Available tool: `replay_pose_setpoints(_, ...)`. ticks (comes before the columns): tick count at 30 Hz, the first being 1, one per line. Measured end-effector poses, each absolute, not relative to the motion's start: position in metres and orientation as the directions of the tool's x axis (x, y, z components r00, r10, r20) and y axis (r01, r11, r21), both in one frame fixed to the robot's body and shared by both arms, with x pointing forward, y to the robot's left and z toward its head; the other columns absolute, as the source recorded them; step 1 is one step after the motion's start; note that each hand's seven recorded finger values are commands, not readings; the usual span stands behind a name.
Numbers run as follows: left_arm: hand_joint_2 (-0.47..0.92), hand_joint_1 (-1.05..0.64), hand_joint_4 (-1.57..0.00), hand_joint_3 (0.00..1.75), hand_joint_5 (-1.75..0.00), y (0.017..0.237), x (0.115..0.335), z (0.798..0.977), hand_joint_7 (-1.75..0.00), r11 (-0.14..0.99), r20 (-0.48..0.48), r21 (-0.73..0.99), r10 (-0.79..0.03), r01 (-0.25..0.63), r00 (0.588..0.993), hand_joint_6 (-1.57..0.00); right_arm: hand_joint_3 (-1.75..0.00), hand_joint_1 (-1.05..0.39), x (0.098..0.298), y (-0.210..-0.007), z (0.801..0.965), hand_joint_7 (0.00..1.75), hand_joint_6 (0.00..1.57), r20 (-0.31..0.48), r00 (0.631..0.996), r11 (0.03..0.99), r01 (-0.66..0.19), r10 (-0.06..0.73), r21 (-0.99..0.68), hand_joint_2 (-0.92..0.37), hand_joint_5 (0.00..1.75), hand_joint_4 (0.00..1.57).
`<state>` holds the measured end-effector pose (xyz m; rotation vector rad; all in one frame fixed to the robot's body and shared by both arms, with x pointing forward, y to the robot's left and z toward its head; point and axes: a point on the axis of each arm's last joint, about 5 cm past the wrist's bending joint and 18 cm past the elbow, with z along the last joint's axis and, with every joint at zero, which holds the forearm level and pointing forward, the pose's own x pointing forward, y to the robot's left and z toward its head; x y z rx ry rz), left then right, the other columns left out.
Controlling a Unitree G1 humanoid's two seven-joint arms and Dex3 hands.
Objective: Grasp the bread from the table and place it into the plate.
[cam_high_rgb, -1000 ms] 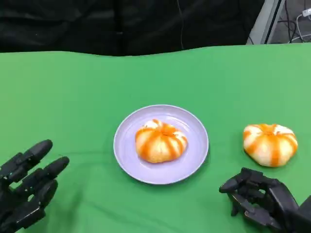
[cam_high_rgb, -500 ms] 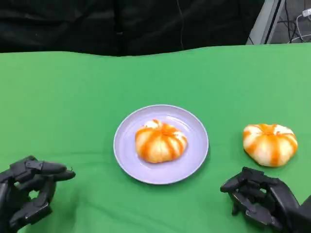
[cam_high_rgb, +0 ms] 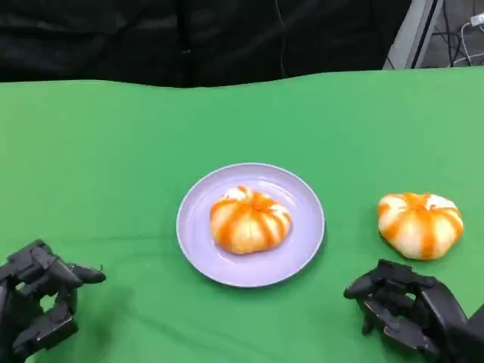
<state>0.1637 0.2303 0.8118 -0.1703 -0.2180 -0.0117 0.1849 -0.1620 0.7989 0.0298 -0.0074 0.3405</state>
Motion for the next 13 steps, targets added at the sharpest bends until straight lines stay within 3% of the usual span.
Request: replay_pose_setpoints(13,0.72,0.04,-0.89,0.95,-1.7,0.2303,0.1635,0.811,-1.48,0.984,0.21,-0.176,0.003,0.034,0.978,-0.83,-0.43,-0.27,0.1848,-0.1656,0.7989,0.95,0.81,0.011,0.943,0.943,-0.332,0.332,0.028,-0.92,1.69,0.65)
